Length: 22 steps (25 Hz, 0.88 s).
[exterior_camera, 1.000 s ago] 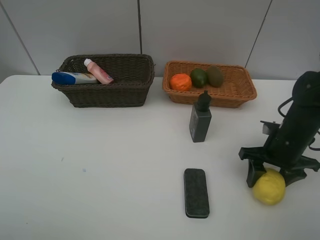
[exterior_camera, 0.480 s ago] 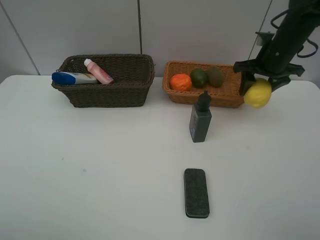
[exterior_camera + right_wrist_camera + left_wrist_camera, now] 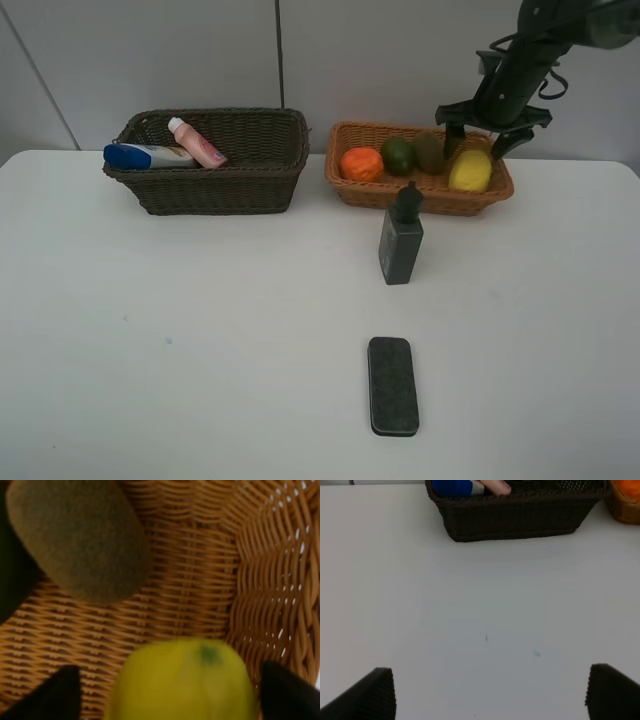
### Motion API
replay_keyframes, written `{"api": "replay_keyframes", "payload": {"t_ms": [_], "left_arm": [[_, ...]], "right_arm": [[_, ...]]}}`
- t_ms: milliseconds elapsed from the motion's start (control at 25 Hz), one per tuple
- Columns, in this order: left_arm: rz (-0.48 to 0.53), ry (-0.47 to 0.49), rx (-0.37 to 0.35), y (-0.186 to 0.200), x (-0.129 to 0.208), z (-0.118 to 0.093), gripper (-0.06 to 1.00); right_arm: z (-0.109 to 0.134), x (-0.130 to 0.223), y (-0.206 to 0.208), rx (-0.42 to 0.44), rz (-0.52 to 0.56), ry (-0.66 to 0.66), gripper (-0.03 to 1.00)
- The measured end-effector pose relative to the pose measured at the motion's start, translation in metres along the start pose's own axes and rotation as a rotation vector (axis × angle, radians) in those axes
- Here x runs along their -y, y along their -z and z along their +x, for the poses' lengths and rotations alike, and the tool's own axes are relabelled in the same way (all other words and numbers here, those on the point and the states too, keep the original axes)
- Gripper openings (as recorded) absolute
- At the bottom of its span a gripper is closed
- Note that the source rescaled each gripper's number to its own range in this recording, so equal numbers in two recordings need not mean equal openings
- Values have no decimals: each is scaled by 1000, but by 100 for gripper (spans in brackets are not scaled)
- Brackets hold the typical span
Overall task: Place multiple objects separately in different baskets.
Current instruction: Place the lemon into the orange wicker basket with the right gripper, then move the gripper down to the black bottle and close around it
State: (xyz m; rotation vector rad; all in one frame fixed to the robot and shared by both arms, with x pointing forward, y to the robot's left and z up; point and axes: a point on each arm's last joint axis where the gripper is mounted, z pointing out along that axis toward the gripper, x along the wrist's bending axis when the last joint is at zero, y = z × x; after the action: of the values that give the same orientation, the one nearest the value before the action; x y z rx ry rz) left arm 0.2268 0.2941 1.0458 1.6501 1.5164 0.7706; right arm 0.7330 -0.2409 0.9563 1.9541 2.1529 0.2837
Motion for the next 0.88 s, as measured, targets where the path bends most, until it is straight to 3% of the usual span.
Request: {"api": "replay_keyframes", "payload": {"t_ms": [80, 200, 400, 600, 880], "left_arm": [[0, 0, 0, 0, 0, 0, 100], [0, 0, 0, 0, 0, 0, 100], [0, 0, 0, 0, 0, 0, 100], [0, 0, 0, 0, 0, 0, 100], [0, 0, 0, 0, 0, 0, 100]], "right_arm": [[-1, 0, 1, 6, 3, 3, 92], [-1, 1, 4, 10, 17, 4, 97], [0, 7, 31, -19, 71, -17, 98], [3, 12, 81, -57, 9, -55, 98], [15, 73, 132, -65, 59, -88, 98]]}}
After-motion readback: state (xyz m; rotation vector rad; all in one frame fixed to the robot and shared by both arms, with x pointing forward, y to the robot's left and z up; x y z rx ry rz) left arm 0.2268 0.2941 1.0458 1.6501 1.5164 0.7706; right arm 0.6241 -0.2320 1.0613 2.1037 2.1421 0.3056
